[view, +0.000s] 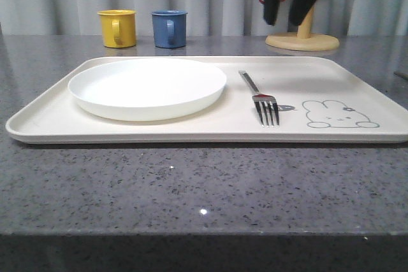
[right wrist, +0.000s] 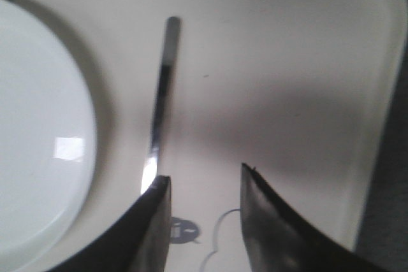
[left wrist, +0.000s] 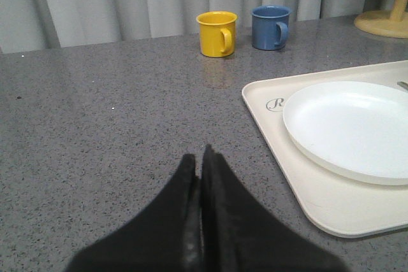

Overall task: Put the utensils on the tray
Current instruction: 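Lift the right gripper away and move toward the chopsticks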

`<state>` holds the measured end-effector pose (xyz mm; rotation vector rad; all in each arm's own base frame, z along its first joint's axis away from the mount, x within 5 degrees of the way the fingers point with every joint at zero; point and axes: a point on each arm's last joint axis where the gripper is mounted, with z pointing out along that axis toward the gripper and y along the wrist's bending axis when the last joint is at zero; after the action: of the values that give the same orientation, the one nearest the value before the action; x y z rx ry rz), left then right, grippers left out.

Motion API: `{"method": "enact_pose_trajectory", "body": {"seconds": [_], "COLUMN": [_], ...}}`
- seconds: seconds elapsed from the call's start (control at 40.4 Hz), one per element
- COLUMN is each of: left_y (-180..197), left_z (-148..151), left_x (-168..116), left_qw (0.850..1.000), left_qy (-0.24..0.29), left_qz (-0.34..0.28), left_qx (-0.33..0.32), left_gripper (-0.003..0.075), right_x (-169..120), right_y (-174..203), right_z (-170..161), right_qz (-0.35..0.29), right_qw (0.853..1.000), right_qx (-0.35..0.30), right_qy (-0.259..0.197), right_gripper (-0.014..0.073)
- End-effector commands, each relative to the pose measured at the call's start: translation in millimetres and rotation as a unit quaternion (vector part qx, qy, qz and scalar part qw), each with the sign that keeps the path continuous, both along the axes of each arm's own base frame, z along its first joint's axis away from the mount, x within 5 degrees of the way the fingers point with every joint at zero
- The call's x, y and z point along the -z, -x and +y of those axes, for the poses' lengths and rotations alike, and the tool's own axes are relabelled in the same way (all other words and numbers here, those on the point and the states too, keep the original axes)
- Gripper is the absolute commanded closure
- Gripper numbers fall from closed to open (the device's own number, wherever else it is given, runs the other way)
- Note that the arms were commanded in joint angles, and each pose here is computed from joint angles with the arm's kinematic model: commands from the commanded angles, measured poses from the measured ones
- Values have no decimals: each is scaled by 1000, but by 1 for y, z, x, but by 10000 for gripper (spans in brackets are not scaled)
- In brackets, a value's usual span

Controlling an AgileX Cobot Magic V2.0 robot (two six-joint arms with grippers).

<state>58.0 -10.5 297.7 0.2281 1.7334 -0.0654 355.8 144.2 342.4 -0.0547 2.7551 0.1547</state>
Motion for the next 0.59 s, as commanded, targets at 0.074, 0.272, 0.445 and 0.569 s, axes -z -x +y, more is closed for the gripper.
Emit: {"method": "enact_pose_trajectory", "body": {"seconds": [0.074,0.272,0.445,0.569], "left_y": [0,0,0,0], "left_z": [0,0,0,0], "left_x": [-15,-15,-15,-15], "left_qw": [999,999,999,999], "left_qy": [13,13,13,13], "left_qz": [-46,-46,-46,-46], "left_qx": [-2,-2,-2,-2], "left_gripper": [738,738,738,738], "right_x": [-41,-48,-27,-3], "right_y": [20,45,64,65], "right_z": [-58,-124,-162,-172], "right_qz": [-16,-22,3,16], "right_qw": [1000,997,997,997], "right_qx": [7,62,68,74], "right_qy": [22,38,40,30], "right_gripper": [295,295,295,295]}}
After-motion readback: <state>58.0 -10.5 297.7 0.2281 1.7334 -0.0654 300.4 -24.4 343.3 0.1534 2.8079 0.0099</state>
